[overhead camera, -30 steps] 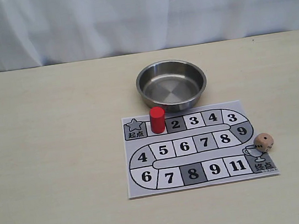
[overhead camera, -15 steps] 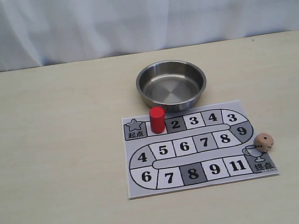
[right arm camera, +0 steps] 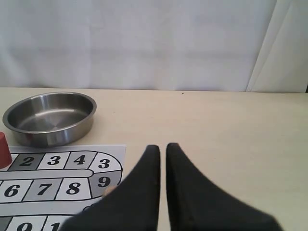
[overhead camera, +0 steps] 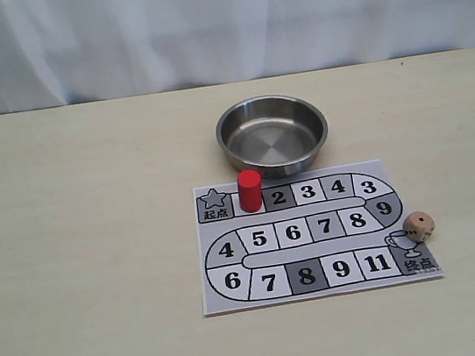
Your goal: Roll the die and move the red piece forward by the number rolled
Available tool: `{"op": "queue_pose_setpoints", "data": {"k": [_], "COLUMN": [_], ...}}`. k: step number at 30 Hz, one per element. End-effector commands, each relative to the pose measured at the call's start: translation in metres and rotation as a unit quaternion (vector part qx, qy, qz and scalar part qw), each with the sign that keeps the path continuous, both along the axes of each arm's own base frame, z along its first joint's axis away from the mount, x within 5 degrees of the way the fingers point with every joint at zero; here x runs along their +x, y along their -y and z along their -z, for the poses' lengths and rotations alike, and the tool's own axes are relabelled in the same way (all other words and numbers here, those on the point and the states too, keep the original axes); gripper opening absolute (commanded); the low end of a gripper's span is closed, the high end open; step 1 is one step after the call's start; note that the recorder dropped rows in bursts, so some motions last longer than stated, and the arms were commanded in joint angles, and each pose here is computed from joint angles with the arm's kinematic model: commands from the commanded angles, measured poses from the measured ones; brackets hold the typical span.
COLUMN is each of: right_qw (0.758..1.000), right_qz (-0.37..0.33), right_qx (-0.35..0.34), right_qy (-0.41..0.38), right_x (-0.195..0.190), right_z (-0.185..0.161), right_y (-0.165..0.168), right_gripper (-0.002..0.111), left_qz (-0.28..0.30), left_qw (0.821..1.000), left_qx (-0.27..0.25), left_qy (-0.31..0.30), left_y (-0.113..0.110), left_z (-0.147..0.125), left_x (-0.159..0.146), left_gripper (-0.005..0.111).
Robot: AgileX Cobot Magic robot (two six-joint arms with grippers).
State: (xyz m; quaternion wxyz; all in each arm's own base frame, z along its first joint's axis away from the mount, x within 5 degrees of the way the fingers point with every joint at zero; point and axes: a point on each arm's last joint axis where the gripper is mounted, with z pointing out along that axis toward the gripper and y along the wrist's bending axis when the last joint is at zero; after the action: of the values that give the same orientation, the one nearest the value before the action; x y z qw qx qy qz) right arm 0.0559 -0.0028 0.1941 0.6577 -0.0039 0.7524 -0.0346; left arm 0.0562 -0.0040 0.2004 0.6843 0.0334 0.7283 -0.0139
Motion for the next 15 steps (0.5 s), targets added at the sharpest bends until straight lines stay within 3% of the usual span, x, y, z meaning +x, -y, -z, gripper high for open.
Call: {"op": "queue_pose_setpoints", "data": {"k": [1, 15], "right_qw": [1.0, 1.0], "right_qz": [0.0, 0.0], "right_qx": [-0.003, -0.003], "right_qy": [0.003, 0.003], "right_x": [-0.0002, -0.0002], "right_z": [0.0004, 0.0004], "right_y": [0.0001, 0.0001], "right_gripper": [0.004, 0.004], "left_qz": [0.0, 0.0], "left_qw": [1.0, 1.0], "left_qx": [-0.004, -0.004], "left_qy": [0.004, 0.004], "left_y": [0.0, 0.0], "left_z": [0.0002, 0.0002], "left_x": [0.0, 0.0], "left_gripper": [0.0, 0.0]}}
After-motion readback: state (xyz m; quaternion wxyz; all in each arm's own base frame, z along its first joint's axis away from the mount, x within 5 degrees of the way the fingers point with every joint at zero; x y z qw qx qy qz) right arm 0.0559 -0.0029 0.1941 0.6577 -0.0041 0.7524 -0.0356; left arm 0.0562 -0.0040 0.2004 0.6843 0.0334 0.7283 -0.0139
